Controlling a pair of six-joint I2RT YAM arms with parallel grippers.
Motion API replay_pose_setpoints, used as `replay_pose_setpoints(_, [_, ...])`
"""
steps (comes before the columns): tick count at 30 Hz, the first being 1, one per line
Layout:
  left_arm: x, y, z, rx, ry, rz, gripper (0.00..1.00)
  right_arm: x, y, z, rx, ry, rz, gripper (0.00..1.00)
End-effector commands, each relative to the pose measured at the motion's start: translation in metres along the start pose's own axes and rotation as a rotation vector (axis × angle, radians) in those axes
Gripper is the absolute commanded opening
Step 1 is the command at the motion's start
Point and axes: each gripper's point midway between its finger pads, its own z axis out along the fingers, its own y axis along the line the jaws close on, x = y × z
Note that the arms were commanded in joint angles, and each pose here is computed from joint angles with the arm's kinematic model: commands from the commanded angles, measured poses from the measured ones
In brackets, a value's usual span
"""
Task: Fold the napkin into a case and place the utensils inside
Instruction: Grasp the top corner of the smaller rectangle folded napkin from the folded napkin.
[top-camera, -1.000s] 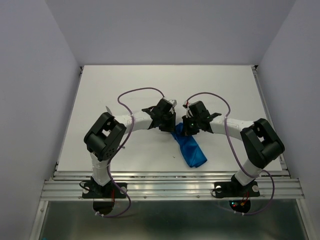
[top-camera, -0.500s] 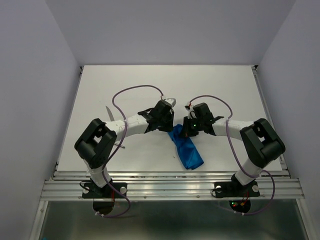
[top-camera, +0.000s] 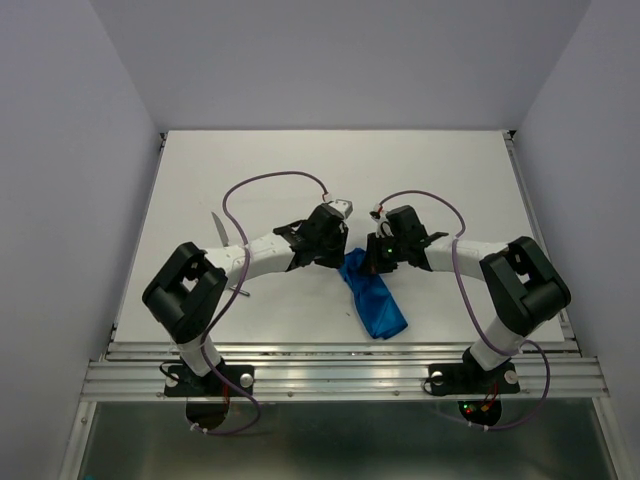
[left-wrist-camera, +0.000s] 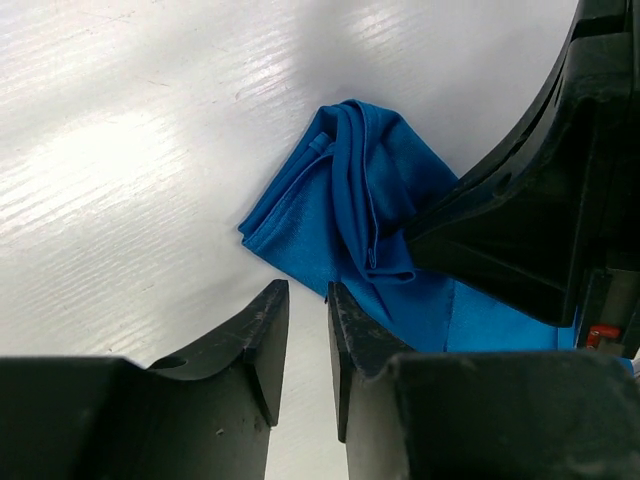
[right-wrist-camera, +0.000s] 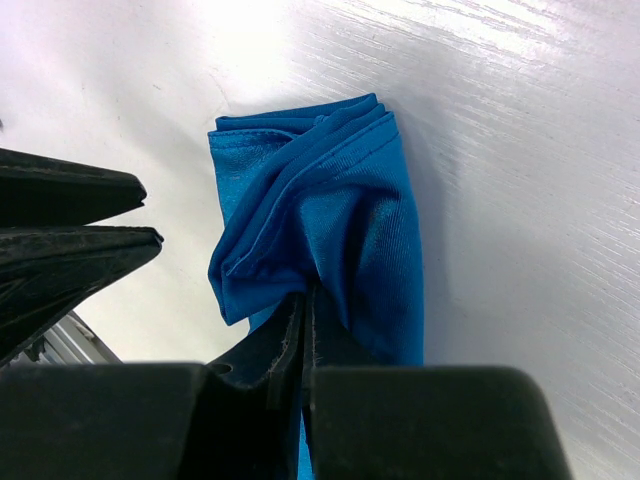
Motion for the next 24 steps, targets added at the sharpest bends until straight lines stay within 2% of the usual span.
replay_pose_setpoints(1, [-0.011, -0.004, -0.009, 0.006, -0.053, -0.004, 0.34, 0.005, -0.007, -0.001, 0.019, 0.012, 0.002, 0.01])
replay_pose_setpoints(2, [-0.011, -0.004, -0.008, 0.005, -0.054, -0.005, 0.36, 0.006, -0.007, -0.001, 0.02, 0.013, 0.003, 0.01])
replay_pose_setpoints(3, [-0.011, -0.006, -0.009, 0.01, -0.053, 0.0, 0.41, 0.005, -0.007, -0.001, 0.018, 0.011, 0.002, 0.01])
replay_pose_setpoints(7, [-0.01, -0.01, -0.007, 0.014, -0.051, 0.005, 0.44, 0.004, -0.006, -0.001, 0.019, 0.009, 0.001, 0.01])
replay_pose_setpoints(24, [0.004, -0.024, 0.012, -0.016, 0.008, 0.106, 0.39, 0.002, -0.004, -0.003, 0.016, 0.009, 0.0, 0.01])
